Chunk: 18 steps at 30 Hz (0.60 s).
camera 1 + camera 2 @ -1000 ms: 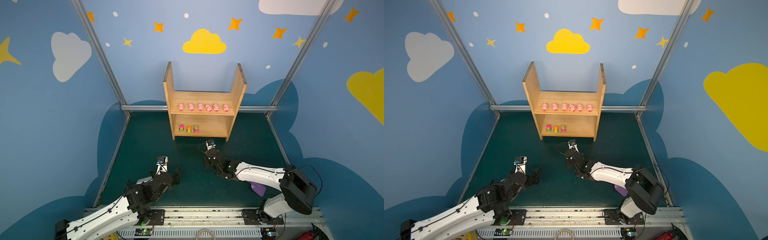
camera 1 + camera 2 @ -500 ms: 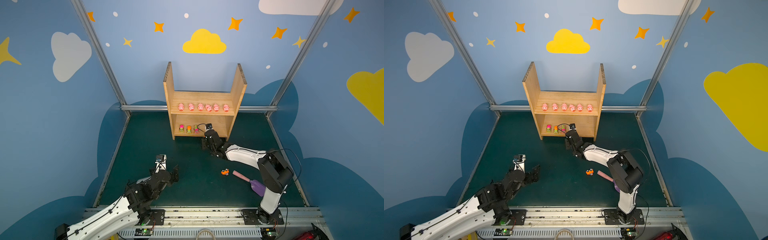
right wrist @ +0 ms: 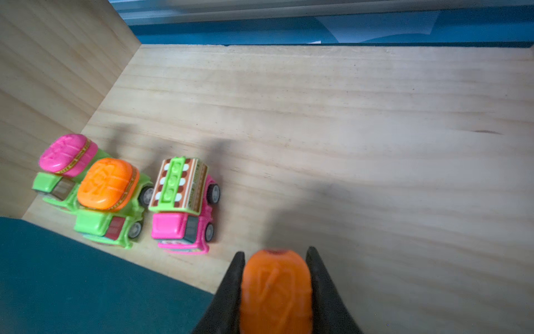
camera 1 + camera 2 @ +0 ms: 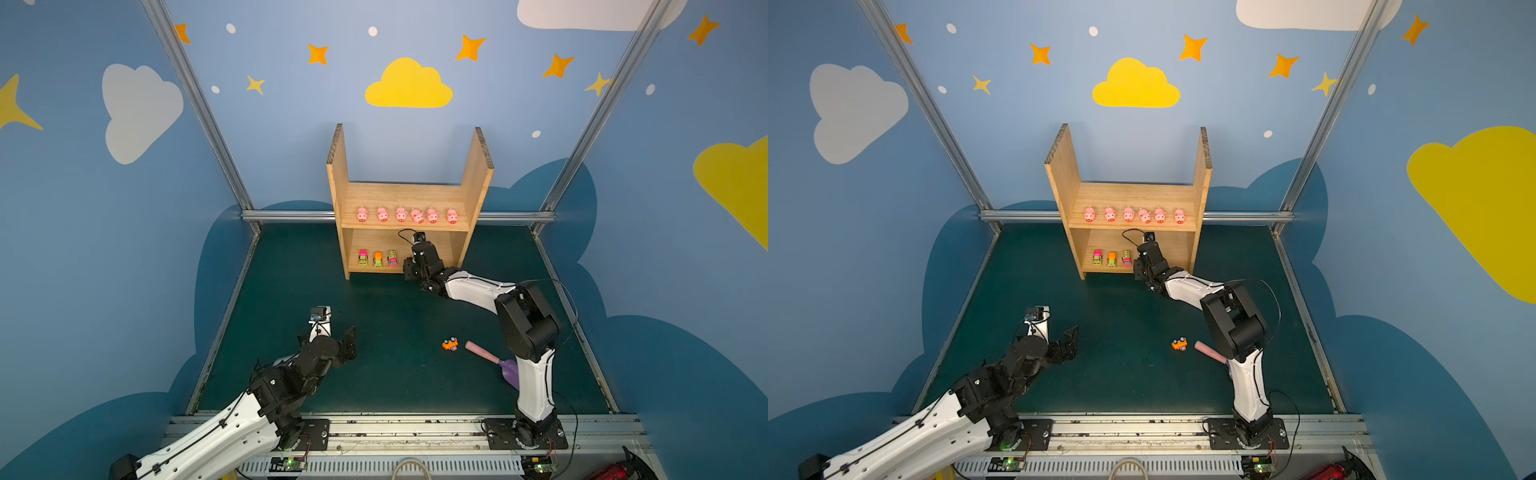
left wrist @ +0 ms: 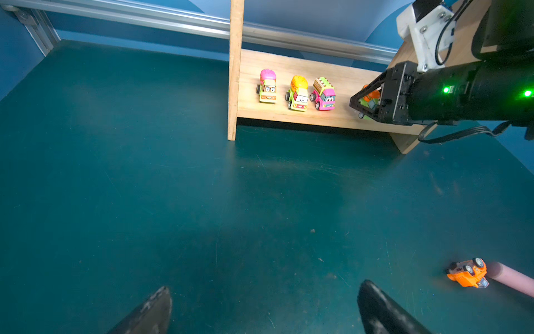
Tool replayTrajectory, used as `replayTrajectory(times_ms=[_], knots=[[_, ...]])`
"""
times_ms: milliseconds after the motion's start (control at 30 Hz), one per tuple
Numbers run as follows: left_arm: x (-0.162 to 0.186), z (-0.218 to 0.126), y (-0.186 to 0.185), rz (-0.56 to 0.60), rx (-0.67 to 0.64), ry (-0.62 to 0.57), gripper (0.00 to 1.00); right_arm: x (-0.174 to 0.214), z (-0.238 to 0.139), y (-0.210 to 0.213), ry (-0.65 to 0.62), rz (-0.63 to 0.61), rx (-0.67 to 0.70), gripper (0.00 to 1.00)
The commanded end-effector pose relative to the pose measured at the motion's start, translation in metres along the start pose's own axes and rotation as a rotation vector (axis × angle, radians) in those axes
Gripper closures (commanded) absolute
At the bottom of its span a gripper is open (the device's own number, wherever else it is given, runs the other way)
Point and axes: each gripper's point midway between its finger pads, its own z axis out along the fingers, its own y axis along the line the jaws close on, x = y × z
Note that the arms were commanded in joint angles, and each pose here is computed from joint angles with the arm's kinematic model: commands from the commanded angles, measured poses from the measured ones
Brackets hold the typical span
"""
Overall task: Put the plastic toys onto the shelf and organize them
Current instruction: 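Lower the orange-topped truck beside the pink striped truck with the right gripper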
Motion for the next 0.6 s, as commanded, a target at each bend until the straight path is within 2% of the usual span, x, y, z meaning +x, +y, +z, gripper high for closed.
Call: replayTrajectory(times_ms=[0,567], knots=[[0.003,0.002,0.002,0.012,-0.003,0.004,0.0,-0.008,0.007,0.003,-0.007,0.005,-0.017,0.74],[0.006,0.004,0.006,0.008,-0.004,0.013,0.0,-0.008,0.031,0.001,0.011,0.006,-0.014,0.7]])
